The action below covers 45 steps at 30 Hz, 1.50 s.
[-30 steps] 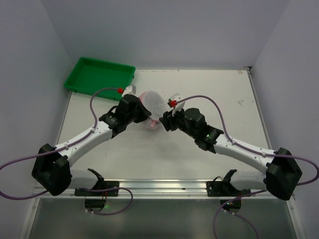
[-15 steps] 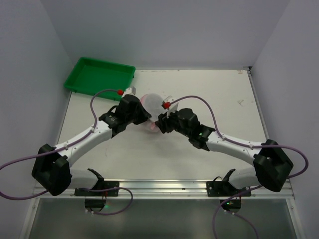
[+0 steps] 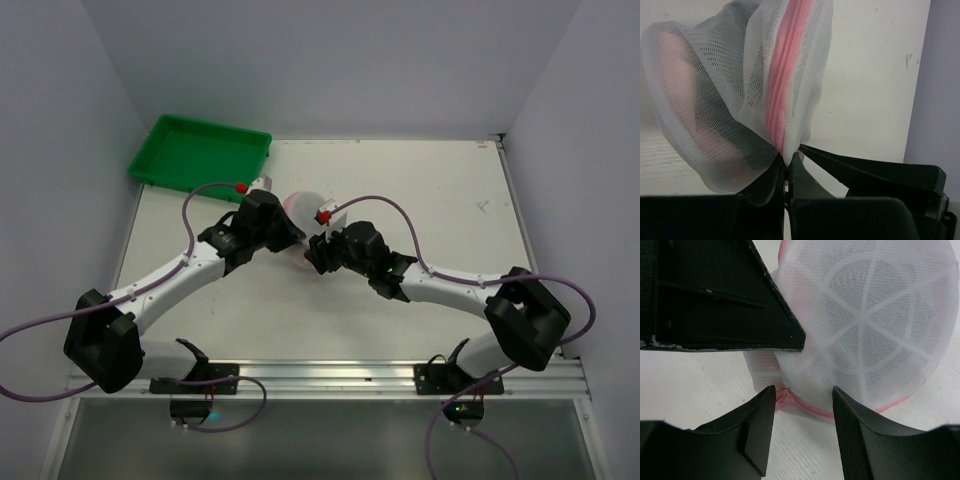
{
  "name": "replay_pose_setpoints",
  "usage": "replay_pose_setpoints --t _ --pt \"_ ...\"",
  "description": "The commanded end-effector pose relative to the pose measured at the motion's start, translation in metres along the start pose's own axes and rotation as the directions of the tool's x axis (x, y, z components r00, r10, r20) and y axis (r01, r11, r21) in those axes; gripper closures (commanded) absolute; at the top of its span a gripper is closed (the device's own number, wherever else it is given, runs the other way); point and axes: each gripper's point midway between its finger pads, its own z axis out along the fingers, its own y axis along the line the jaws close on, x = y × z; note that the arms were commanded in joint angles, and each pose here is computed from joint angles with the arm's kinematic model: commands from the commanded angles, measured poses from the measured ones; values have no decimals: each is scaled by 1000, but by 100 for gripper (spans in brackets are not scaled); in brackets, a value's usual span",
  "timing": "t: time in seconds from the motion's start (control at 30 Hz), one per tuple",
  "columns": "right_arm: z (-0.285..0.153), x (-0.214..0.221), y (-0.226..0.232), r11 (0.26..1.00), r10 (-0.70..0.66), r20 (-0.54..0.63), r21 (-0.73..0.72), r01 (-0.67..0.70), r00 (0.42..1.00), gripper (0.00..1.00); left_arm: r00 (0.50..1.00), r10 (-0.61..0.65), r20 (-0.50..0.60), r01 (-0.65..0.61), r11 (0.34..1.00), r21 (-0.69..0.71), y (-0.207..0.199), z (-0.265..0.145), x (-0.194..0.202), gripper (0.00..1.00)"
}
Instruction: Unzip the laundry bag and remove the bra
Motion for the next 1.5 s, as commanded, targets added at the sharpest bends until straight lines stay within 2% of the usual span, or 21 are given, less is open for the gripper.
replay_pose_setpoints --t 0.0,0.2,0.3,0.37,0.6,0.9,1.03,1.13,1.23,1.33,1.4,1.47 --pt "6 -5 7 1000 9 29 -17 -8 1000 48 998 -47 32 43 992 116 -37 -15 -20 100" --pt "8 6 0 999 -1 12 32 1 1000 45 996 -84 -2 84 986 143 -41 -16 -16 100" --pt "9 8 -13 993 -2 14 118 0 1000 45 994 -105 -24 108 980 170 -45 -16 -14 100" --pt "8 9 -25 983 -4 14 186 1 1000 47 993 -108 -38 113 978 175 -46 -16 -11 100" --pt "-10 11 -36 973 -11 0 231 11 1000 51 997 -83 2 83 991 104 -23 -13 -16 100" --pt "-31 11 -42 968 103 -3 229 -100 995 49 997 -74 -17 76 992 104 -12 -3 -6 100" --pt "-42 -2 -18 979 168 -1 114 -167 986 47 995 -97 -10 97 988 120 -15 -2 -7 100" --pt "-55 -17 -9 961 260 35 86 -262 965 47 993 -120 -10 120 985 121 -15 2 -7 100" --pt "-63 -19 -6 915 391 59 89 -394 919 47 990 -142 -24 144 981 131 -18 6 -6 100" --pt "-64 -16 -8 899 421 64 102 -425 905 50 988 -148 -39 152 979 138 -20 8 -4 100" --pt "-60 -9 -7 891 439 42 111 -441 898 60 988 -151 -41 155 977 144 -22 9 -3 100" --pt "-57 -7 -5 884 455 27 107 -455 890 64 987 -154 -39 159 976 149 -23 8 -5 100"
